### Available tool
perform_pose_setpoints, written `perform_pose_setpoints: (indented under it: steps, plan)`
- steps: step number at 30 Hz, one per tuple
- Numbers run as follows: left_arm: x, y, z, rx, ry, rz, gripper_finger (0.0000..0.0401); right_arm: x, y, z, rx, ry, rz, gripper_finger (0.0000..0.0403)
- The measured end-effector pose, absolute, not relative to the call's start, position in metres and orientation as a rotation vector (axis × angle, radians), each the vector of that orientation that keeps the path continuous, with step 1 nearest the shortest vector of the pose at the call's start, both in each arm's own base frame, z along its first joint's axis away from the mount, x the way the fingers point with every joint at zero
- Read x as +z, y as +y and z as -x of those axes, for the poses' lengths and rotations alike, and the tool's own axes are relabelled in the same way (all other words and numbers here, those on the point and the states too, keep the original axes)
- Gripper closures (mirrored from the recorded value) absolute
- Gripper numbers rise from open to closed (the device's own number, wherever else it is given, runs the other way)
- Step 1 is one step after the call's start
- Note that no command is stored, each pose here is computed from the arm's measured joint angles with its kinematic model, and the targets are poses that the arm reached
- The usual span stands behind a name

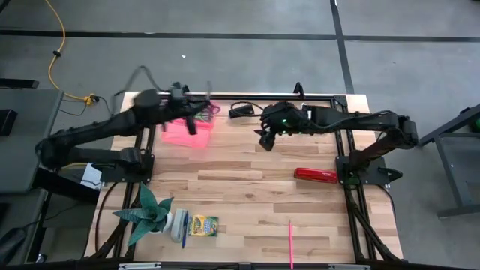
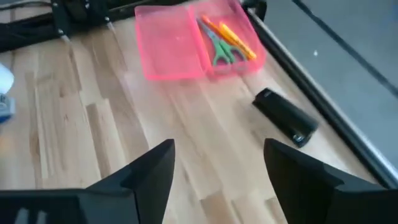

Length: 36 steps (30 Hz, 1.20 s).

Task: Pack school essentials
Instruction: Put the purple scissors into the pink supply box

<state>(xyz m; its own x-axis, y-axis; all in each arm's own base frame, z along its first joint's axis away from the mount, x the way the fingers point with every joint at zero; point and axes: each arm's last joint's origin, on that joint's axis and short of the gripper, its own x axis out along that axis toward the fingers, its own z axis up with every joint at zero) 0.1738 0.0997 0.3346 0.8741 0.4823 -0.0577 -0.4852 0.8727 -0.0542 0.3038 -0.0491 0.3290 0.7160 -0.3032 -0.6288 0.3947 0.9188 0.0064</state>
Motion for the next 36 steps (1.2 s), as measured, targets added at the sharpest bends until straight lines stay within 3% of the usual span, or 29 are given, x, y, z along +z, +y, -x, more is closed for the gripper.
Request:
perform_pose_setpoints:
  steps: [6, 13, 30, 36]
  plan:
    - [0.331, 0.077, -0.139, 0.318, -0.130, 0.149, 0.0401, 0.318, -0.050, -0.277, -0.303, 0.427, -0.220, 0.0163]
    - [0.302, 0.058, -0.145, 0.066, -0.238, 0.271, 0.0401, 0.308, -0.036, -0.253, -0.112, 0.073, -0.317, 0.0163]
    - [0.298, 0.057, -0.147, 0.114, -0.232, 0.269, 0.0401, 0.307, -0.024, -0.252, -0.043, 0.075, -0.318, 0.0162]
    - [0.297, 0.082, -0.153, 0.365, -0.088, 0.286, 0.0401, 0.307, -0.024, -0.252, -0.044, 0.075, -0.320, 0.0162]
